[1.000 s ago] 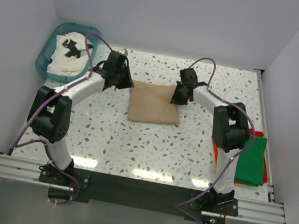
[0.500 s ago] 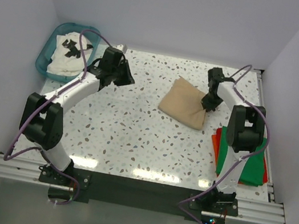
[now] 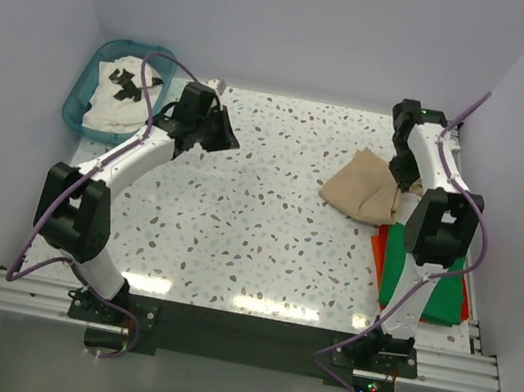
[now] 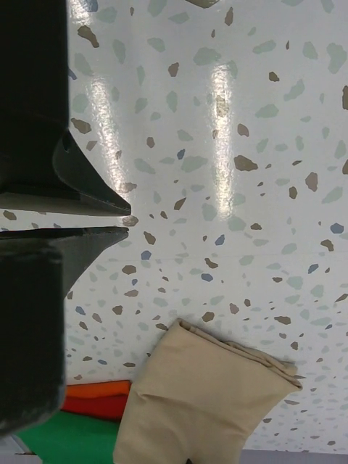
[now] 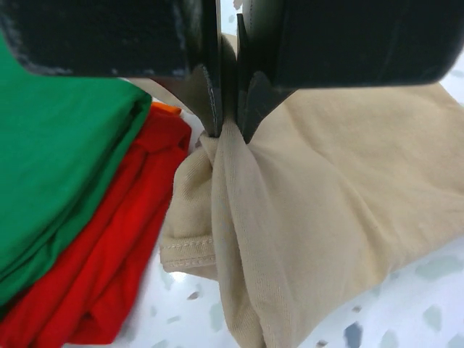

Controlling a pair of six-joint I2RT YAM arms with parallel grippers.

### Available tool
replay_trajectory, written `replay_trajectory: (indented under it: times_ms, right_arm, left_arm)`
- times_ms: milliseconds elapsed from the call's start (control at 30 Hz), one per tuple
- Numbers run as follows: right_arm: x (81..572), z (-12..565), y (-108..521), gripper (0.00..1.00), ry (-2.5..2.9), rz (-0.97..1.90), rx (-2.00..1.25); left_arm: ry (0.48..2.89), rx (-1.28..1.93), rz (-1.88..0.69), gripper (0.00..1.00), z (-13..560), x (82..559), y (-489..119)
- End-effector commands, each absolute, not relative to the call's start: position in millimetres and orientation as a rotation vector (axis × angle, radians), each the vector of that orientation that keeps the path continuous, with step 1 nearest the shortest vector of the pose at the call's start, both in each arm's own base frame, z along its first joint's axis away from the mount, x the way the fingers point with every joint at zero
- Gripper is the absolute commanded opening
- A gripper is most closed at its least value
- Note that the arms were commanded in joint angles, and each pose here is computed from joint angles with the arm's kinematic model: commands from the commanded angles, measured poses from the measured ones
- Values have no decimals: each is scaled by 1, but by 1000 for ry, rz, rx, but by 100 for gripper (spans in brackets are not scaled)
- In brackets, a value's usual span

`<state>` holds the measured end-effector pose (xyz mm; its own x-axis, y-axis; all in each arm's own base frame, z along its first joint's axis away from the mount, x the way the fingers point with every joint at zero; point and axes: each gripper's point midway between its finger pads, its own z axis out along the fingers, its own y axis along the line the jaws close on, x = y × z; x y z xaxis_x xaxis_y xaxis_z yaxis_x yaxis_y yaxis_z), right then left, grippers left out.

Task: Fold and stack the t-shirts
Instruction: Neatly place the folded tshirt to the corner

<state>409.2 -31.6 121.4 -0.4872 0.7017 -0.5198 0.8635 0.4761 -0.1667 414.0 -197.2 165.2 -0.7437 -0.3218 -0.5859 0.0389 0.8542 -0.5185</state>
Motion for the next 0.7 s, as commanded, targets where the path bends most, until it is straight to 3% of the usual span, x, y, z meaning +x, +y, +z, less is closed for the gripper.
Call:
replay_trajectory:
  times_ms: [0,667]
  right_arm:
    - [356,158,-66,0,2337,-812,1405]
    - [326,216,-114,0,2216,-672,1582]
  left_arm:
    - [2267,-139,-707,16,189,413,-199]
    - [2260,-112,-766,15,198,406,-206]
